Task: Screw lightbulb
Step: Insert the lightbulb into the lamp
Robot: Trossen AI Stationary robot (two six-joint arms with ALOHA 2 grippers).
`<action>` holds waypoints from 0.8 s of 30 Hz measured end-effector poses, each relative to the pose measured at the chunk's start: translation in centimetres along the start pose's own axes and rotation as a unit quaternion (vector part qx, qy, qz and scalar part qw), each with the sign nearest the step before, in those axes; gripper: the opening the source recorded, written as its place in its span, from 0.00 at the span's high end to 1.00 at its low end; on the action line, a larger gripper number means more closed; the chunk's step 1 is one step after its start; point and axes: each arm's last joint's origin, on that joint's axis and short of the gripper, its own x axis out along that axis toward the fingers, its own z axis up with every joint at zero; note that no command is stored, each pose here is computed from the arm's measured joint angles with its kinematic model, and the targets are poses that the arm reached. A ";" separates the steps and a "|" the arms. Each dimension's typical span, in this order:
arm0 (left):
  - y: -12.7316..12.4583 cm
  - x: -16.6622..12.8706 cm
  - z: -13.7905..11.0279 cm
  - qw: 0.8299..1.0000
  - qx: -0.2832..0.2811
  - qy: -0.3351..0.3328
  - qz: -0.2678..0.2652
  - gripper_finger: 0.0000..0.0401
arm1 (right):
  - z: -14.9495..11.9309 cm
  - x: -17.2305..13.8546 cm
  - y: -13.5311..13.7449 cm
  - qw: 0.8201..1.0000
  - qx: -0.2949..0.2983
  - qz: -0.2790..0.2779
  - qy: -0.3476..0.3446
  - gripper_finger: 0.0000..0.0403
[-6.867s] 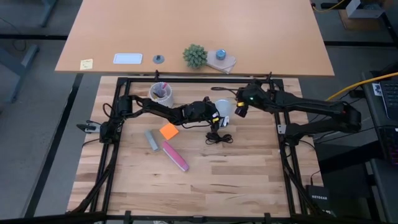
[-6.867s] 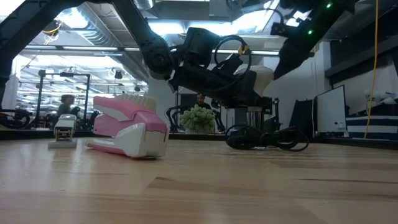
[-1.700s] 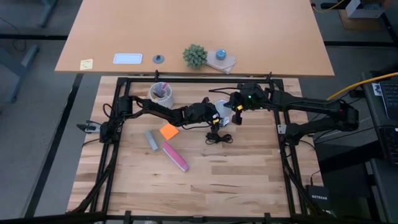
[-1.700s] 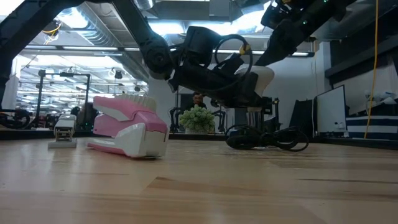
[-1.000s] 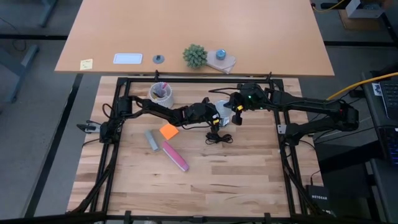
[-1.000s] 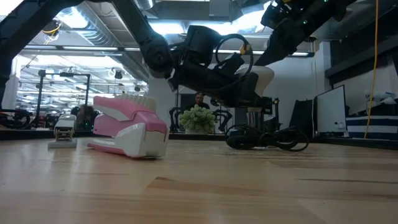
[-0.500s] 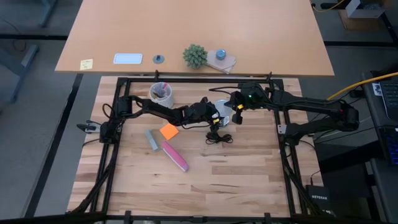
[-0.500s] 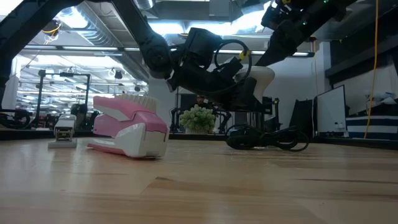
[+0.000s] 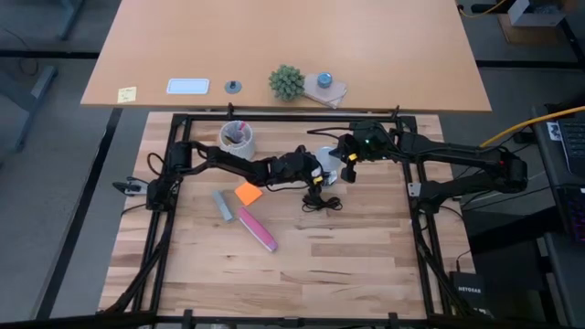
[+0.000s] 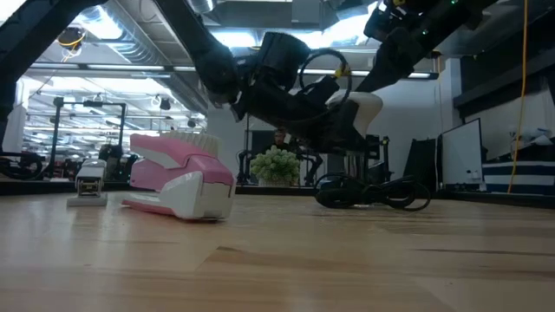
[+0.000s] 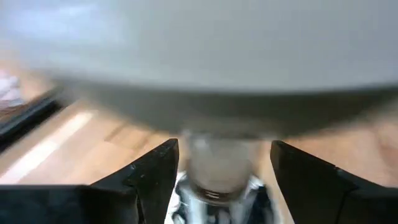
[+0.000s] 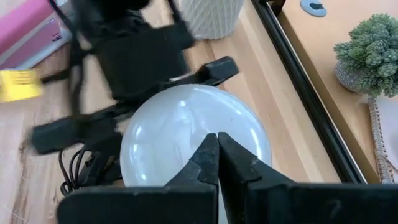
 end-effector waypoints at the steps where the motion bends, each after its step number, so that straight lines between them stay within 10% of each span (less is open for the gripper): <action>1: -0.1 -0.2 0.2 1.000 0.000 0.002 0.002 0.39 | 0.0 0.0 0.0 1.000 0.000 0.001 0.000 0.99; 24: -2.3 -4.1 2.6 0.994 0.032 0.100 -0.029 0.39 | 0.0 0.0 0.0 1.000 0.008 -0.003 0.000 0.99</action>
